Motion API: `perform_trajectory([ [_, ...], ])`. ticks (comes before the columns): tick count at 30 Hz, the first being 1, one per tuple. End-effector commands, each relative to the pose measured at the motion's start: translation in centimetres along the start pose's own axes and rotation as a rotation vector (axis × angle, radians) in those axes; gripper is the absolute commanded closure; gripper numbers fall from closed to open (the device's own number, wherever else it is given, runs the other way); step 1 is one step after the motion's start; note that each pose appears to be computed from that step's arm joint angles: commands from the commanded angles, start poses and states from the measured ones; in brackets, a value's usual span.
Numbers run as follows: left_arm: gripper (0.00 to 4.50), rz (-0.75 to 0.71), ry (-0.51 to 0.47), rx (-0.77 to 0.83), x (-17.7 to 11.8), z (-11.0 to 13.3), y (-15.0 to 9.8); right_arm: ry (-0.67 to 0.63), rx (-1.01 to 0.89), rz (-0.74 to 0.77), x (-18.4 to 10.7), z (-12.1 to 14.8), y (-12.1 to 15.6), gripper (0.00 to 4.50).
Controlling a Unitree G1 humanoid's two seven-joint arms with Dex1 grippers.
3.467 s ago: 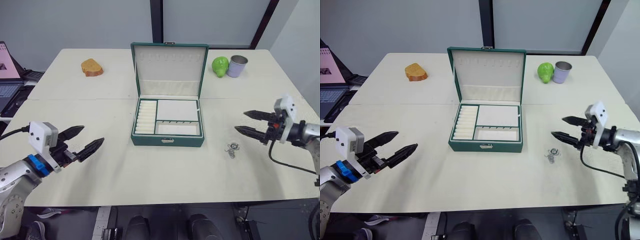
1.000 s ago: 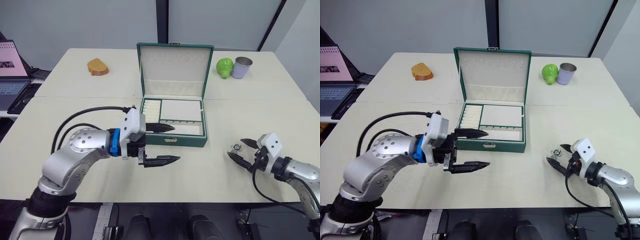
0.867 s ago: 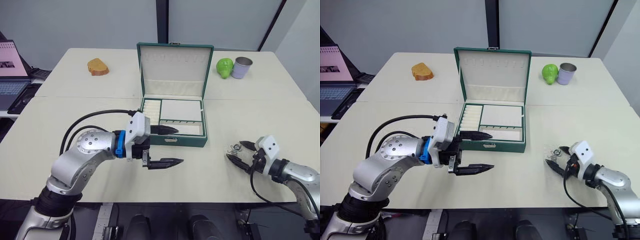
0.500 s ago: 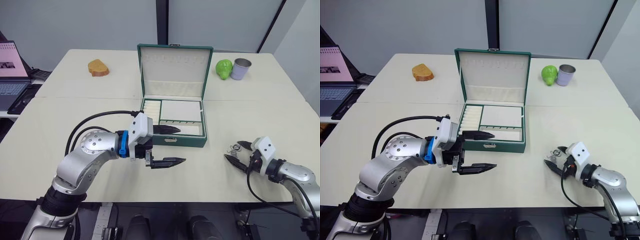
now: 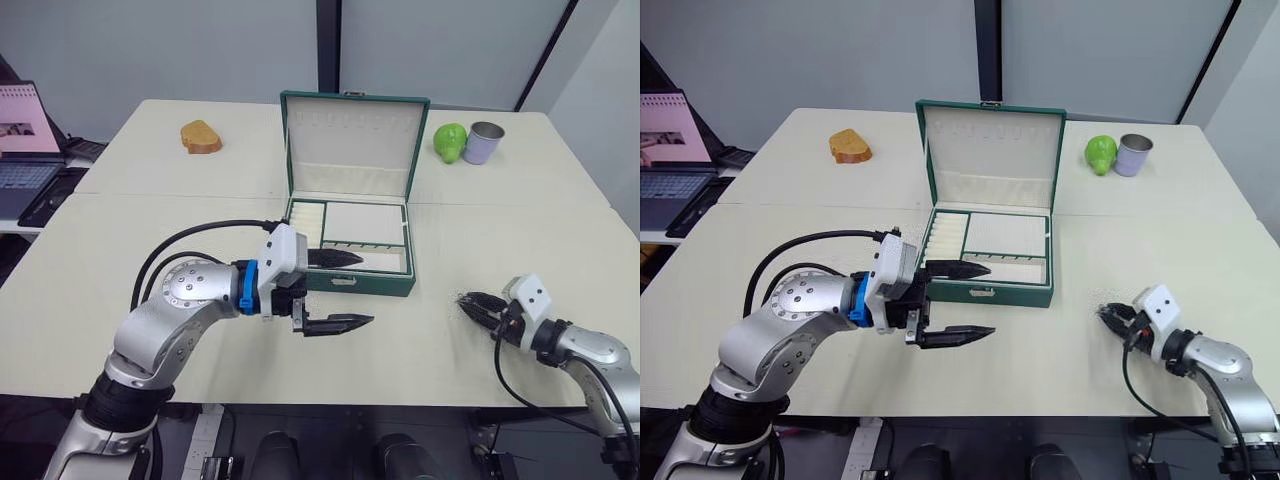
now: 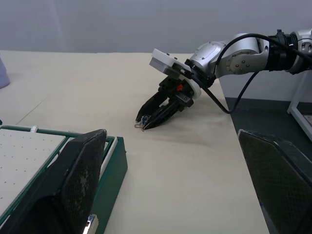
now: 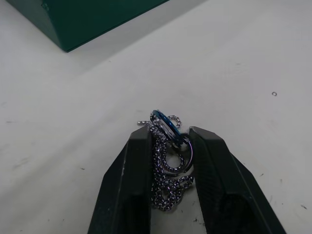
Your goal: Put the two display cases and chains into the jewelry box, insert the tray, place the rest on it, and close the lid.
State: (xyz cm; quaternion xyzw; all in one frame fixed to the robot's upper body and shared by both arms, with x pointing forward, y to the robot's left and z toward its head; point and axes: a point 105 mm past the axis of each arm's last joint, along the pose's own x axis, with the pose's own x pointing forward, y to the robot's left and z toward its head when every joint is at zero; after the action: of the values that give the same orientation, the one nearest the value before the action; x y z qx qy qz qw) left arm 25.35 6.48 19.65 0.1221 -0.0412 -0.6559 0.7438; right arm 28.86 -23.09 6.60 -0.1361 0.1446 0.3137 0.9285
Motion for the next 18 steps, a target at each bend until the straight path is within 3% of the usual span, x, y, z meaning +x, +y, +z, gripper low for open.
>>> perform_trajectory([
  [1, 0.00, -0.009, -0.029, 0.044, 0.1, 1.3, -0.1, 0.102, 0.068, 0.001, -0.1, -3.0, 0.6, 3.91],
  [12, 0.00, -0.001, -0.047, 0.044, 0.4, 1.3, 0.0, -0.019, 0.066, -0.021, -0.3, -0.4, -0.3, 3.97],
  [18, 0.00, 0.010, -0.053, 0.045, 0.3, 1.3, 0.0, -0.129, 0.049, 0.011, -1.0, 3.4, -0.5, 4.03],
])
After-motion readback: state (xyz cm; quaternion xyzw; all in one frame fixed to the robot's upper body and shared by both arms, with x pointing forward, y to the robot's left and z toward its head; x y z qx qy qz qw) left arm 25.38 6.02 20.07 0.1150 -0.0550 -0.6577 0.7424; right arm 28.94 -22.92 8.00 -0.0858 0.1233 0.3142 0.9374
